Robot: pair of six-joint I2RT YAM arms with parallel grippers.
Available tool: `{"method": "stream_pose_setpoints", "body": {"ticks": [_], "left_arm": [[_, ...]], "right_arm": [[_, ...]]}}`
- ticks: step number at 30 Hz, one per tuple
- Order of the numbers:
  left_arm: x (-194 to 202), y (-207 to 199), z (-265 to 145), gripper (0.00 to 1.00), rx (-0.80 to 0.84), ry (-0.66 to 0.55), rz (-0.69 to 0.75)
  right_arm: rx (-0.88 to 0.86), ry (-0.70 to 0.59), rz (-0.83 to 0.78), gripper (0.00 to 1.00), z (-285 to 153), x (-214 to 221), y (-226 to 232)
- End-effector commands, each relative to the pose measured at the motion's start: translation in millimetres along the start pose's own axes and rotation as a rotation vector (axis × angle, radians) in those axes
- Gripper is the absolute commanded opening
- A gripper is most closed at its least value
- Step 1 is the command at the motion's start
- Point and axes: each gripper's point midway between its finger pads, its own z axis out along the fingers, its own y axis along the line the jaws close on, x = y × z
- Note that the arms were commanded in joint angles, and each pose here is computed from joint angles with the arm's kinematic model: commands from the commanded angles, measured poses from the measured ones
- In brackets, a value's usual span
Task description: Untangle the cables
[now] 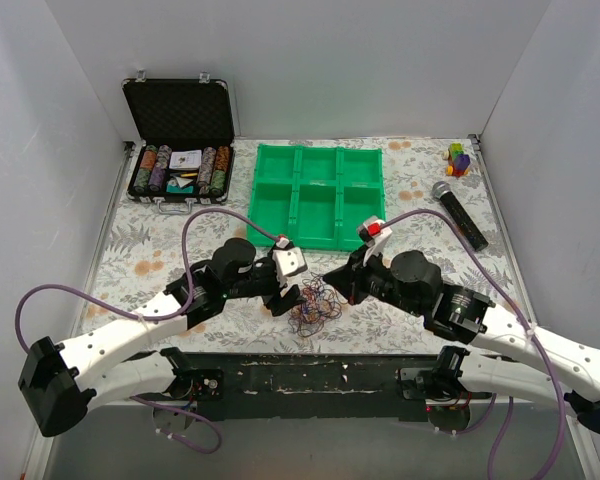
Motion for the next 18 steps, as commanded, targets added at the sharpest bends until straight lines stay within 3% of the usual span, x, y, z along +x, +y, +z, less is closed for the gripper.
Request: {"method": "stream_pose_setpoints", "body": {"ticks": [1, 5, 6, 13, 18], "left_arm": [[-6, -7, -1, 0.64, 0.027, -0.054, 0.015], [-4, -8, -1, 0.68, 0.023, -0.082, 0.016], [-4, -7, -2, 0.74, 0.014, -0.089, 0.014], [-15, -9, -6, 0.75, -0.001, -0.161, -0.012], [-20, -4, -2, 0.83, -0.026, -0.191, -0.040]], "right_arm": [[-0.089, -0.101, -0.033, 0.01, -10, -49, 28], [-0.117, -0.151, -0.045, 0.01, -17, -74, 40], [-0.122, -0.156, -0.049, 0.01, -18, -78, 42], [-0.162, -0.184, -0.069, 0.01, -20, -99, 56], [-0.179, -0.232, -0.094, 0.01, -26, -123, 66]]}}
